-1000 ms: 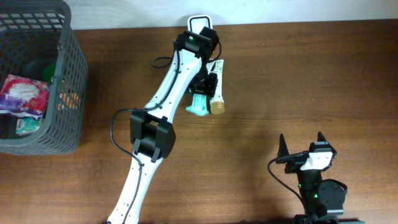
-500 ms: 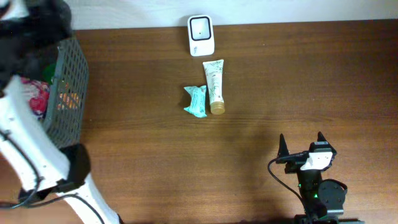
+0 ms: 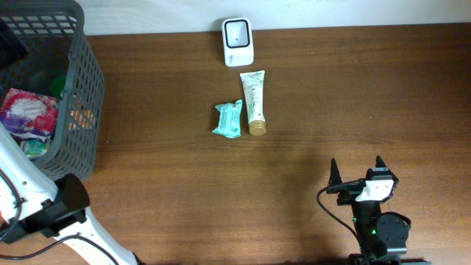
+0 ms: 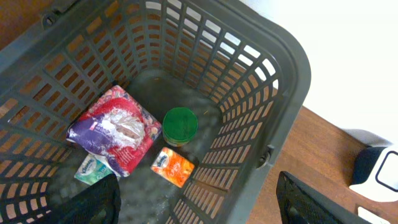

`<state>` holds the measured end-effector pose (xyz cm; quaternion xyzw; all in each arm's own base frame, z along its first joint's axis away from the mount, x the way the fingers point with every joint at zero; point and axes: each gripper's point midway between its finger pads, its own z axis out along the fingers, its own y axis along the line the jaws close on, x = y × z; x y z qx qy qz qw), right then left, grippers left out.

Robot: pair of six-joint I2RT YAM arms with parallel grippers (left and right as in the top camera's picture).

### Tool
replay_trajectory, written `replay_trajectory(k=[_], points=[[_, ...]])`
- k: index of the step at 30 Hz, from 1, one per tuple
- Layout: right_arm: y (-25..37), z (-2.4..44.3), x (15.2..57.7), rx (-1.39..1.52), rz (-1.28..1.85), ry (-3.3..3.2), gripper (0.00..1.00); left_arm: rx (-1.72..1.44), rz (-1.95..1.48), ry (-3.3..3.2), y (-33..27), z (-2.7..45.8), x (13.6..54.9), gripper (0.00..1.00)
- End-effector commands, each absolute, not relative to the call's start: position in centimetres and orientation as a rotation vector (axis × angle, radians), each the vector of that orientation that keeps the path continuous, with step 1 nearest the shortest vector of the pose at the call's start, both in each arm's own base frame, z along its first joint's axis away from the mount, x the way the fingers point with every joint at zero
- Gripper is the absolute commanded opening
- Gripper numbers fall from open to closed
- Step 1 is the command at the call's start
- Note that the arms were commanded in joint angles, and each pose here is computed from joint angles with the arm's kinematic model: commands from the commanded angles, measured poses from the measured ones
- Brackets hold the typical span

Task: Scan the item barcode
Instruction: 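Grasp the red-purple tissue pack in the basket and place it left of the wipes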

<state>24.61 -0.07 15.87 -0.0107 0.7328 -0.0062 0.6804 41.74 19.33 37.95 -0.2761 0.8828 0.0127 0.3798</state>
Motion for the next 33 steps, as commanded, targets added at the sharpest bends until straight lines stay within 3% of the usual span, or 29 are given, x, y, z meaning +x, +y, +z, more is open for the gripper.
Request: replay_trajectory(k=[1,25,30,33], points=[[0.1,15.6,24.6,-0.021,0.0,1.65,0.99,-0.705,0.055,2.238,19.7,38.5,41.4,0.78],[0.1,15.6,24.6,-0.021,0.0,1.65,0.99,-0.817,0.056,2.184,21.3,37.5,43.2,0.79],[0.1,15.6,24.6,-0.021,0.0,1.65,0.98,-1.001,0.208,2.328,25.4,28.5,45.3,0.78],[0.1,15.6,24.6,-0.021,0.0,1.65,0.98,-1.347,0.399,2.419,29.1,20.3,42.5,0.78]])
